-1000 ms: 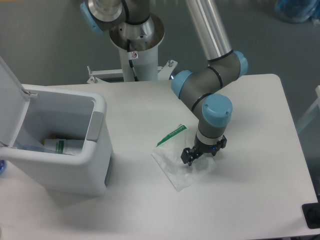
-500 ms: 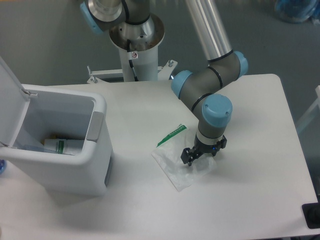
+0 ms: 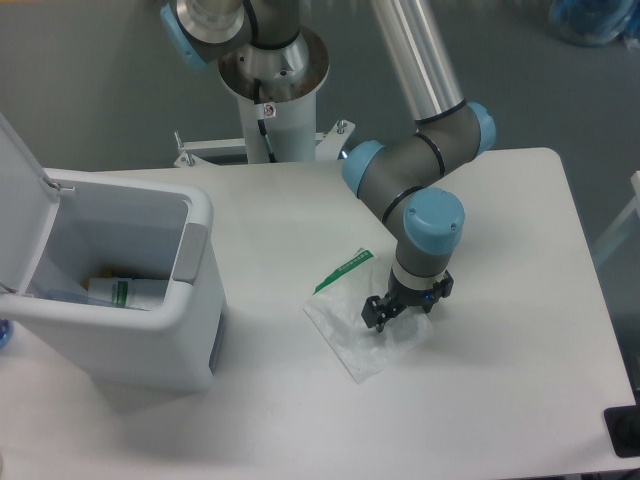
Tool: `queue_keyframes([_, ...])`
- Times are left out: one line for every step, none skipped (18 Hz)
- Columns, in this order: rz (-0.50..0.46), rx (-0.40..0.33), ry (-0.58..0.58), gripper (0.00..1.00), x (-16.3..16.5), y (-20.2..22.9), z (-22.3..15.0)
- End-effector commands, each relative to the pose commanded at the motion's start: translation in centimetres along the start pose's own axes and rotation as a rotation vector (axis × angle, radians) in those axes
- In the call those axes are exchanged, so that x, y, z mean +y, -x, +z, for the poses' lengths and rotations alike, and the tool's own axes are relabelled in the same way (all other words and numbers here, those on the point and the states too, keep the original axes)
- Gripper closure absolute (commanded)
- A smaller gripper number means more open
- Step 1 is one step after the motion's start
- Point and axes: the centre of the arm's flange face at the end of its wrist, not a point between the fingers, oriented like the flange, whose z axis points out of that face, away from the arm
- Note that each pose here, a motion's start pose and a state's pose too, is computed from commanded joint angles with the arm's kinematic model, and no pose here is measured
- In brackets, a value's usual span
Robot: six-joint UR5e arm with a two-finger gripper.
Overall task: Place the trash in the trash can
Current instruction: 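Lower the gripper onto the bag and pinch its edge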
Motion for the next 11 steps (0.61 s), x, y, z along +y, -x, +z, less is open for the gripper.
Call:
queue_keyframes([0.0,0.0,-0.002,0.06,-0.02,0.0,-0.02])
queue_keyframes([-0.001,-0.001,-0.004,0.06,-0.05,0.01,-0.05])
queue_keyframes([-0.001,-0.001,-0.005,0.06,-0.05,0.01,-0.05])
queue_keyframes([-0.001,-0.001,-0.005,0.07,-0.05,0.01,-0.05])
queue_keyframes([-0.001,-0.001,-0.005,0.07,-0.05,0.01,-0.05])
queue_keyframes([-0.001,-0.001,-0.005,0.07,-0.05,0.01,-0.05])
queue_keyframes([0.0,-0.001,-0.006,0.07,-0.06,0.01,-0.06])
queue_keyframes([-0.001,-0.001,-0.006,0.09,-0.06,0.01,-0.06])
queue_keyframes([-0.001,-0.001,-0.006,0.1,-0.06,0.01,-0.06])
queue_keyframes([-0.001,-0.001,-0.006,0.1,-0.06,0.01,-0.06])
queue_keyframes([-0.001,-0.001,-0.008,0.12,-0.07,0.0,-0.15])
